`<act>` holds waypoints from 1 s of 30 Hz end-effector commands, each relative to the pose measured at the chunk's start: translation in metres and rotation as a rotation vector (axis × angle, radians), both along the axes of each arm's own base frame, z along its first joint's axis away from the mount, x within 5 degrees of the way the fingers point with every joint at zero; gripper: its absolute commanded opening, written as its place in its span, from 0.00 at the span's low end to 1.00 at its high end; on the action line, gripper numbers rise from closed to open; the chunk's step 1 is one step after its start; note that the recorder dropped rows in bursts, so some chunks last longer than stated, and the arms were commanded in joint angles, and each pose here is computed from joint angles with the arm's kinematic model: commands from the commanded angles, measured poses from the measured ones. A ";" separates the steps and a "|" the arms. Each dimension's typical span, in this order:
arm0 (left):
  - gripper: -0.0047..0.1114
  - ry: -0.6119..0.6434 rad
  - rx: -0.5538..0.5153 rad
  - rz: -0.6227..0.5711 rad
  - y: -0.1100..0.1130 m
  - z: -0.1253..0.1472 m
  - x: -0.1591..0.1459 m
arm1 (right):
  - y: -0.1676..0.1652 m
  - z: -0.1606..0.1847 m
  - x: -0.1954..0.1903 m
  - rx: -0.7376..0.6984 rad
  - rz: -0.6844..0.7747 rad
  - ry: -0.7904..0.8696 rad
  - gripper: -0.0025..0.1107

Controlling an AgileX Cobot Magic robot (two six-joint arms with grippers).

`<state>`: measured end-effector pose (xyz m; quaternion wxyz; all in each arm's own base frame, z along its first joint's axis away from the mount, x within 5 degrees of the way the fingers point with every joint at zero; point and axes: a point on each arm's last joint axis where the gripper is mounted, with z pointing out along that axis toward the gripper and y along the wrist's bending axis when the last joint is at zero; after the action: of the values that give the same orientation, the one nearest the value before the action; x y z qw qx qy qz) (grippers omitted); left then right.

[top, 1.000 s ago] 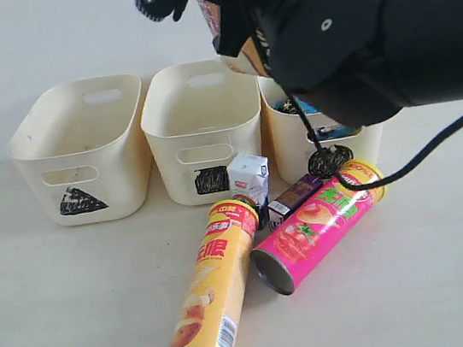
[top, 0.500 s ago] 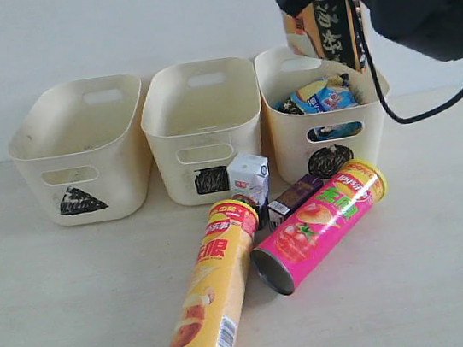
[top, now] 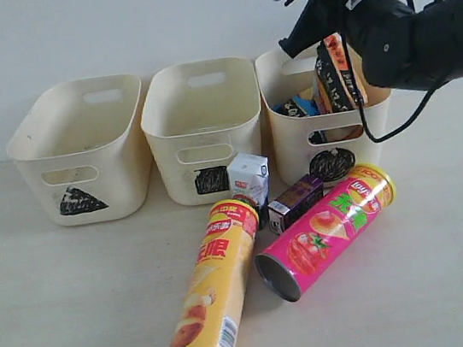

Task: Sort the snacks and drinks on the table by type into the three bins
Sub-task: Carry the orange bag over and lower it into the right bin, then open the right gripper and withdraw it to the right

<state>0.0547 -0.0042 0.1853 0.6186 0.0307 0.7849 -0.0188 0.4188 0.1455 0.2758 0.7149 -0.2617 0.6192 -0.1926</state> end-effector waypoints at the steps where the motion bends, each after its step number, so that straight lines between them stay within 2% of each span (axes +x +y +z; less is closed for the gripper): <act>1: 0.08 -0.010 -0.007 0.002 0.000 0.000 0.000 | -0.004 0.008 0.001 0.038 -0.017 -0.018 0.02; 5: 0.08 -0.010 -0.007 0.002 0.000 0.000 0.000 | -0.005 0.016 -0.005 0.074 -0.001 0.085 0.02; 13: 0.08 -0.010 -0.007 0.002 0.000 0.000 0.000 | 0.002 0.040 -0.037 0.032 0.186 0.359 0.02; 25: 0.08 -0.010 -0.007 0.002 0.000 0.000 0.000 | 0.011 0.038 -0.085 -0.060 0.445 0.827 0.02; 30: 0.08 -0.010 -0.007 0.002 0.000 0.000 0.000 | 0.011 0.037 -0.097 -0.094 0.484 1.010 0.02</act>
<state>0.0547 -0.0042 0.1853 0.6186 0.0307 0.7849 -0.0188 0.3303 0.1599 0.3067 0.3814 -0.4766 0.7871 0.0884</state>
